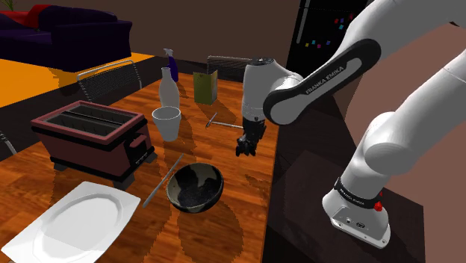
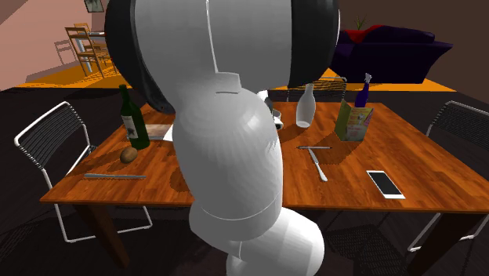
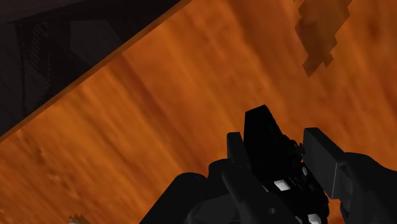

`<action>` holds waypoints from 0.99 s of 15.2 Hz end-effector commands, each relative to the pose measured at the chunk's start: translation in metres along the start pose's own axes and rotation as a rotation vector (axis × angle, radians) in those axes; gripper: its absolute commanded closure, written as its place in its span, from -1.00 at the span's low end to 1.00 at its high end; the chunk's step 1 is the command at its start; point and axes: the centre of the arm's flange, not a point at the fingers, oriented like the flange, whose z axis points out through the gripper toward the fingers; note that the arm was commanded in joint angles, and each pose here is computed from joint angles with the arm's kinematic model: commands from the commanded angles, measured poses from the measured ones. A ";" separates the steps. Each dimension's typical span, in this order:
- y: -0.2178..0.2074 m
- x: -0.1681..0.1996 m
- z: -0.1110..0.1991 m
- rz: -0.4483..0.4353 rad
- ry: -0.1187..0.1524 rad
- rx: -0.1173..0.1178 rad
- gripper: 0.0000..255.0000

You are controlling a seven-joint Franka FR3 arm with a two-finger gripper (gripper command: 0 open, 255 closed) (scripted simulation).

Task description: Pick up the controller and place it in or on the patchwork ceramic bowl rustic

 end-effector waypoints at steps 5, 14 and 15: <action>0.003 0.001 -0.032 0.000 -0.001 0.000 1.00; 0.008 0.003 -0.079 0.000 -0.001 0.000 1.00; 0.008 0.003 -0.084 0.000 -0.001 0.000 1.00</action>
